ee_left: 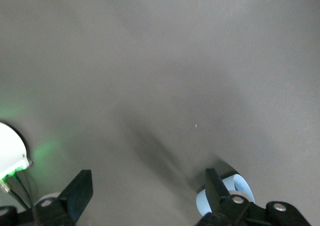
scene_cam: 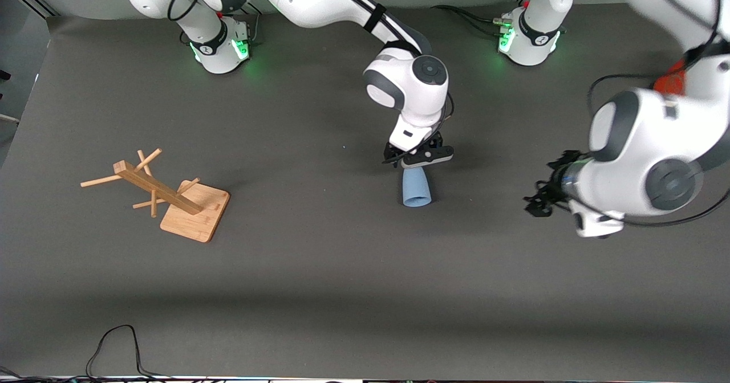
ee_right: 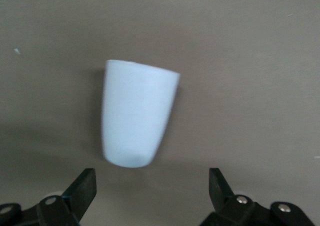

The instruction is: Rotate and upright cup with both arms

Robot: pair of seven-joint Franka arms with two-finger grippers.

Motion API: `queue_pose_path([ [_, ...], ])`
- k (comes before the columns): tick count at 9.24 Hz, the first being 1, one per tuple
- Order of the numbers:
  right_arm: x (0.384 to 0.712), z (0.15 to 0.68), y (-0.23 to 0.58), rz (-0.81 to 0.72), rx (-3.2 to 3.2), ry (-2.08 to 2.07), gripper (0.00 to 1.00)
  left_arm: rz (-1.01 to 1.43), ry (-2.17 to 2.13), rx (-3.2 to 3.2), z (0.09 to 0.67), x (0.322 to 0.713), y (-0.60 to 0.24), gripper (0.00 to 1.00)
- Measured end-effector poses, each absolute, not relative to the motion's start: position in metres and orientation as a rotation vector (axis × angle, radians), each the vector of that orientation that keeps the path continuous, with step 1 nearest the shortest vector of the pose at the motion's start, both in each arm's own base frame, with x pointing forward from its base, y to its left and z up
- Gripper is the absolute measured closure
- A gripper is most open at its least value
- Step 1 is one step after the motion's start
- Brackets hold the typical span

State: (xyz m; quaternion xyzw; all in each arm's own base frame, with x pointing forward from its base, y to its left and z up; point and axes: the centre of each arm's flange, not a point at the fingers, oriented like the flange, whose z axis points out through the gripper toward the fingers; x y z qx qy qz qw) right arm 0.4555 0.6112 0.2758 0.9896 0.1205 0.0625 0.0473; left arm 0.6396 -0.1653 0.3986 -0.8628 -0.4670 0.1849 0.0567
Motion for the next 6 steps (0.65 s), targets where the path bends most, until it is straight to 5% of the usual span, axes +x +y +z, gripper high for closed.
queue_pose_path([
  [3, 0.522, 0.358, 0.491, 0.130, 3.032, 0.314, 0.00, 0.694, -1.489, -2.633, 0.364, 0.670, -0.214, 0.00],
  [6, 0.541, 0.448, 0.377, 0.007, 3.046, 0.271, 0.00, 0.730, -1.509, -2.631, 0.313, 0.662, -0.283, 0.00],
])
